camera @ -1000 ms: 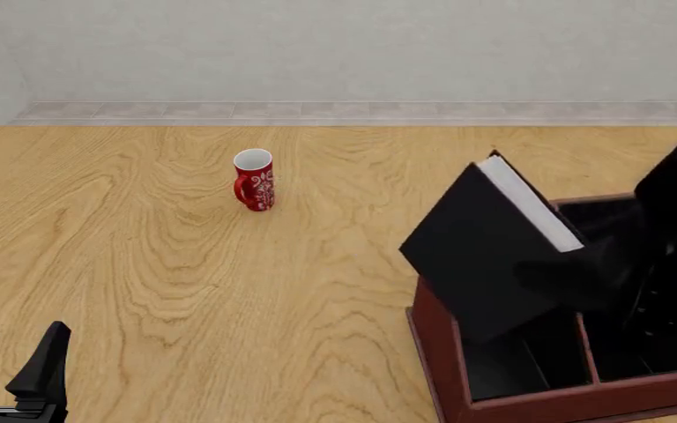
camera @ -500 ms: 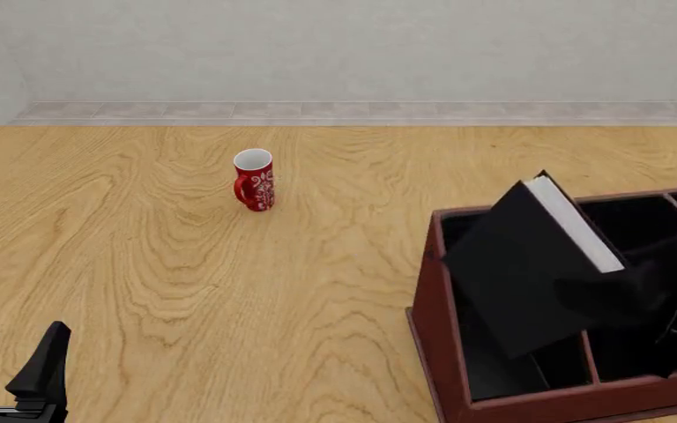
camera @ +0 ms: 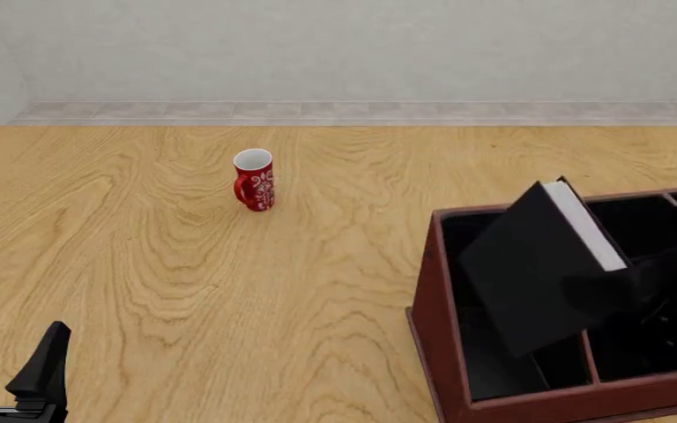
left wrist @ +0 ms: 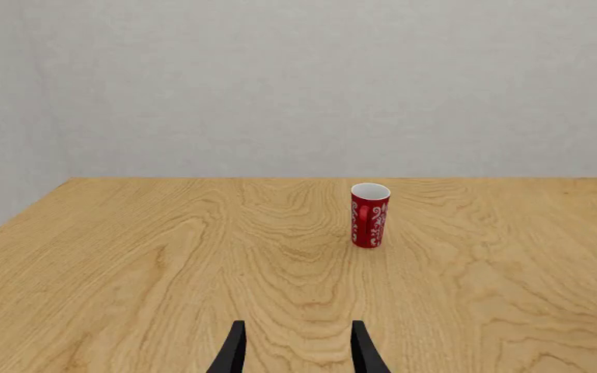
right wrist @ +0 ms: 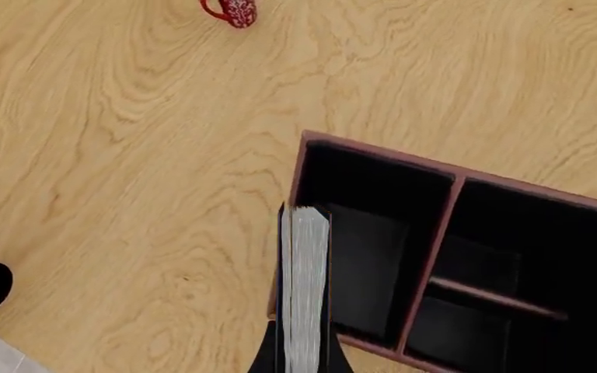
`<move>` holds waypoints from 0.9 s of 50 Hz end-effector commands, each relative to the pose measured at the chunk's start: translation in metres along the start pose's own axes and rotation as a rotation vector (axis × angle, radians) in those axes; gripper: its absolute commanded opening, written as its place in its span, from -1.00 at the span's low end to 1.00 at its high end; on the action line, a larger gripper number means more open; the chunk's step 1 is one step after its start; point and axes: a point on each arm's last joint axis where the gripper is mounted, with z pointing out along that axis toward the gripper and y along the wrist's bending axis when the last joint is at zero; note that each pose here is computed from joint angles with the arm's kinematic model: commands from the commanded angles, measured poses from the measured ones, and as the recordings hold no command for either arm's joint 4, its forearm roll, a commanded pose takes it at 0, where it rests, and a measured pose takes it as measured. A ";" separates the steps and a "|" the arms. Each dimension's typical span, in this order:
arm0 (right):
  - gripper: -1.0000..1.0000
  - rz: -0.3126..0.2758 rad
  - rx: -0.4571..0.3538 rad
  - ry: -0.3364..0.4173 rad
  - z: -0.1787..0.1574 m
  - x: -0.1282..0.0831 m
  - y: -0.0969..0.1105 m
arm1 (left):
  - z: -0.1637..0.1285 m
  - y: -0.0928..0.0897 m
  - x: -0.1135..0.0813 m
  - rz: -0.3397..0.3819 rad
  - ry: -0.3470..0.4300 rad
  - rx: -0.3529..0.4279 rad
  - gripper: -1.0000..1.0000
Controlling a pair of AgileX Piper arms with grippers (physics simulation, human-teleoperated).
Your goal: Pick up the book and place it in the left compartment of the caddy.
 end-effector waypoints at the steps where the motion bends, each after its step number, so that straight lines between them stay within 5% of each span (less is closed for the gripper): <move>1: -1.00 0.066 0.020 -0.016 -0.004 0.001 -0.003 | 0.000 0.000 0.000 0.000 0.000 0.000 1.00; 45: -1.00 0.153 0.095 -0.036 0.019 0.012 -0.017 | 0.000 0.000 0.000 0.000 0.000 0.000 1.00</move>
